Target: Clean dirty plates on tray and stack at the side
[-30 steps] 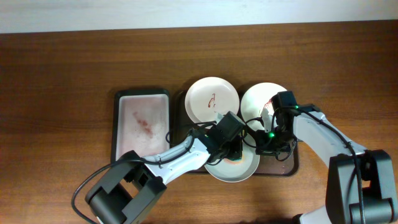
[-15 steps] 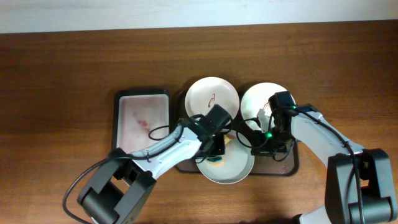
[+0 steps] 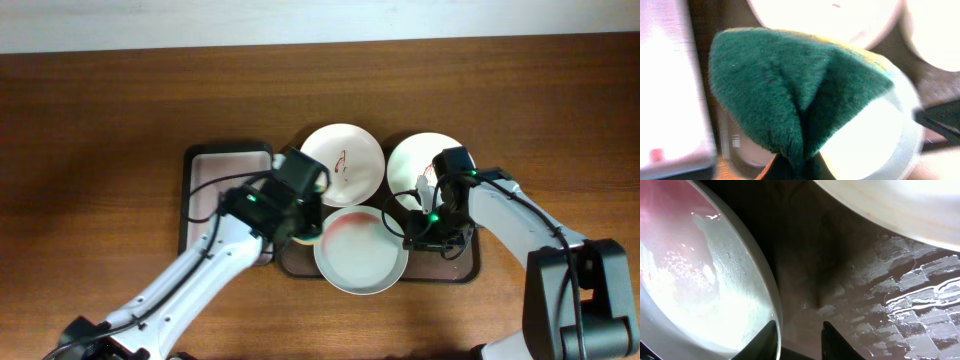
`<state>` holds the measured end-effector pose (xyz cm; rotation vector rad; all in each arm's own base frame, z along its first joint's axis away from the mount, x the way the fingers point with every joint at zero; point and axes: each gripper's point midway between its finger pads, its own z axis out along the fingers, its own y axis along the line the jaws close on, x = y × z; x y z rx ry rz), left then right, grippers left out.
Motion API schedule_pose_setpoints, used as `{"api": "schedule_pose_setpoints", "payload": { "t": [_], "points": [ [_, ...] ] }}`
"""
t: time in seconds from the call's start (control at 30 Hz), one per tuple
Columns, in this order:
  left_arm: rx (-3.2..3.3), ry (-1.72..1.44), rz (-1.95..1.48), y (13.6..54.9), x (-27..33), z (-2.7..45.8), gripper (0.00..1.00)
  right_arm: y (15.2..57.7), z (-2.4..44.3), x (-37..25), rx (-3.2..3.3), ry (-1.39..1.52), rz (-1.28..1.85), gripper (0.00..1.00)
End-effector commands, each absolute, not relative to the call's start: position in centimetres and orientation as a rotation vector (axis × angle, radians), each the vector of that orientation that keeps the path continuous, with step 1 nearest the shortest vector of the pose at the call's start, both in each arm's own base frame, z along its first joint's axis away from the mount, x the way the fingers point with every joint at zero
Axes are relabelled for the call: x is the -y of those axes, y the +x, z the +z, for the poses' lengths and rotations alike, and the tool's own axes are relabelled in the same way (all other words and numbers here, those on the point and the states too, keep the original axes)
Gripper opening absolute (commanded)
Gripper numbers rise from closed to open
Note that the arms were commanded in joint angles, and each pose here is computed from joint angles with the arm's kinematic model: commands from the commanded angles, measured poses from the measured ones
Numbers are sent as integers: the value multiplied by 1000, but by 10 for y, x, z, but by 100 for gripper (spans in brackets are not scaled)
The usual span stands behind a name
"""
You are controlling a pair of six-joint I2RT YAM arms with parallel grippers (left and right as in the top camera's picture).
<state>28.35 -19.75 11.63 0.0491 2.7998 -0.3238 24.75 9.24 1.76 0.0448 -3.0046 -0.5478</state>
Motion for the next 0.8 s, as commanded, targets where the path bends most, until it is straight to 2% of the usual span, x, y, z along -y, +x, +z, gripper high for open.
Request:
{"api": "schedule_pose_setpoints", "payload": {
  "t": [0.0, 0.13, 0.23, 0.47, 0.77],
  "points": [
    [-2795, -72, -218, 303, 148, 115, 0, 238, 8, -92, 2978, 25, -551, 29],
    [-2802, -91, -166, 319, 106, 109, 0, 237, 5, -98, 2974, 27, -615, 18],
    [-2835, -109, -140, 325, 81, 98, 0, 238, 5, -98, 2980, 29, -617, 4],
    [-2944, -125, -185, 326, 63, 63, 0, 249, 26, -94, 3021, 39, -580, 4],
    [-3094, -108, -148, 320, 60, 8, 0, 283, 93, -38, 3330, -89, -88, 4]
  ]
}}
